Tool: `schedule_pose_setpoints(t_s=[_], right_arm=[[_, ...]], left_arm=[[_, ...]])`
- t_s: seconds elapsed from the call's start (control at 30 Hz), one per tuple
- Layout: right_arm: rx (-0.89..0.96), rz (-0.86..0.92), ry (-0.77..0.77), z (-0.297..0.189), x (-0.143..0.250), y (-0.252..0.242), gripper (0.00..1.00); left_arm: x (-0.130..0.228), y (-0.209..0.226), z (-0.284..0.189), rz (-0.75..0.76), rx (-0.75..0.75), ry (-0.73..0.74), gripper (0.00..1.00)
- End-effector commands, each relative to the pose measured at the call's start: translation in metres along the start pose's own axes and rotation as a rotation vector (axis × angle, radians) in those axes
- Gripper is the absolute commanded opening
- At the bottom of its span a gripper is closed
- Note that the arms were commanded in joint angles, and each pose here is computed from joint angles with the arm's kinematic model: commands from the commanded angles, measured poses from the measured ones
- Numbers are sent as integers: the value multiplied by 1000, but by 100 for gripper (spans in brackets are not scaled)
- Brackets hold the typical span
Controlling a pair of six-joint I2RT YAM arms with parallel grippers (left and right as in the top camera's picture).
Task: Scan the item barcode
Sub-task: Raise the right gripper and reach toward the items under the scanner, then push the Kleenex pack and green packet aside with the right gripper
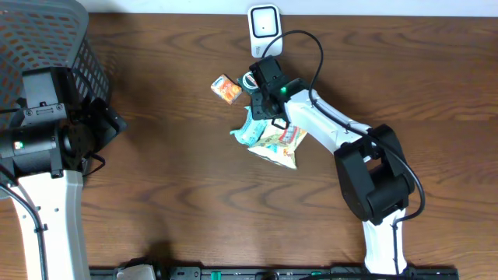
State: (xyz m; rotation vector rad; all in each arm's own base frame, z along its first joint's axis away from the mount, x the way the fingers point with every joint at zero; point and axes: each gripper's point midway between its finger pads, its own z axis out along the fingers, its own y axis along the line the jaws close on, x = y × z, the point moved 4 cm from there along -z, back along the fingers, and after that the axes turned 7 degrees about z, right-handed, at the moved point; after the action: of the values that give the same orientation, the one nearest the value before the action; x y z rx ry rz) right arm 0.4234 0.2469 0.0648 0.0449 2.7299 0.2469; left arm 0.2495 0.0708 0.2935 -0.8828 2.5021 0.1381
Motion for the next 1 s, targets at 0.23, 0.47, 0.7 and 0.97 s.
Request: schedule_pose_setpoints(t_s=[0.23,0.47,0.7,0.97], right_arm=[[-182,-41,-8,-24,-15,39,1],[-333,-122,-15,-43,-18,80,1],[-339,-141,-19,-44,-12,89,30],[-205,-118,-3,-40,-11,63,72]], left_arm=[[-1,1,0,-13,-4,-2,98],[-1,1,0,-13,-4,-2,98],[-1,1,0,-13,-4,-2,98],[-1,1,0,-13,-4,-2,98]])
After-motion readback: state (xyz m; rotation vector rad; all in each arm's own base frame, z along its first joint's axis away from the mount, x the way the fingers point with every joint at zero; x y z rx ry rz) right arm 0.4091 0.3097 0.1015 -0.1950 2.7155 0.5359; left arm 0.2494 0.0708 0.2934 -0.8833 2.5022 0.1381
